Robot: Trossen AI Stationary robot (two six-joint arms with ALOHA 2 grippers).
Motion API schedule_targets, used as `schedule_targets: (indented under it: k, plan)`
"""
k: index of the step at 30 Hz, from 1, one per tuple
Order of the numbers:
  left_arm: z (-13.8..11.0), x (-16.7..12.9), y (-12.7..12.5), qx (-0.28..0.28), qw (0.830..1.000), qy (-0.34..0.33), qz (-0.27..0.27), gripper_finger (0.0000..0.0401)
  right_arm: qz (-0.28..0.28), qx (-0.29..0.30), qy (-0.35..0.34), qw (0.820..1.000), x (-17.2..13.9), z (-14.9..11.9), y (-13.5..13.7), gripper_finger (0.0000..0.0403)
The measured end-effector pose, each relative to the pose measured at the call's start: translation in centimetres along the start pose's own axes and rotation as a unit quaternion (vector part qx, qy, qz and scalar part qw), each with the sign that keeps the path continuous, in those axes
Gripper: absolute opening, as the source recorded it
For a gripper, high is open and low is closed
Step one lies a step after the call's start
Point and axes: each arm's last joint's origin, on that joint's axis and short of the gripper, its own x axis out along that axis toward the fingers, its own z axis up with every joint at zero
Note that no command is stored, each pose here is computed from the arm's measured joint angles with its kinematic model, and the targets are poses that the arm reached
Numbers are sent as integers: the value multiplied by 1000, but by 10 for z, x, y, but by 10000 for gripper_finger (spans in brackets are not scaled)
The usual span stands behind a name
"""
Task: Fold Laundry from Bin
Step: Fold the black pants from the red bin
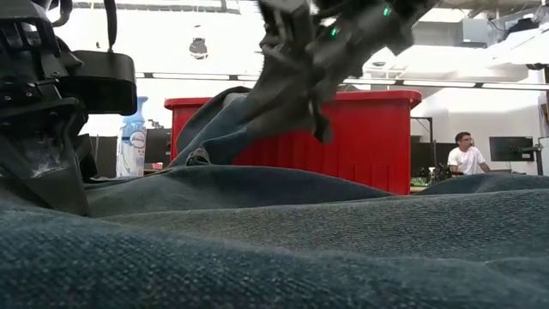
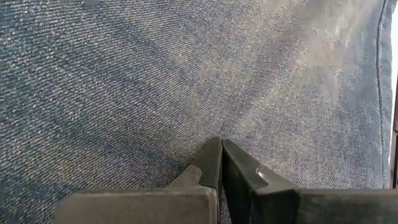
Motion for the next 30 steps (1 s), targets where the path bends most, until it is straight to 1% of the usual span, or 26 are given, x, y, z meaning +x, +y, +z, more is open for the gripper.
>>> schedule_targets:
  k: [4, 8, 13, 18, 27, 30]
  plan:
    - [0, 0, 0, -4, 1000, -4, 2, 0, -6, -2, 15, 1000, 21, -5, -4, 170]
    - [0, 0, 0, -5, 1000, -4, 3, 0, -15, -5, 16, 1000, 32, -5, -9, 172]
    - [0, 0, 0, -8, 1000, -5, 3, 0, -42, -16, 1, 999, 29, 1, -14, 163]
    - [0, 0, 0, -5, 1000, -6, 4, 0, -45, -18, -14, 999, 25, 12, -20, 160]
    - [0, 0, 0, -1, 1000, -6, 4, 0, -40, -40, -2, 998, 31, 1, -15, 160]
    - [0, 0, 0, 0, 1000, -6, 4, 0, -52, -42, 5, 998, 36, -3, -18, 160]
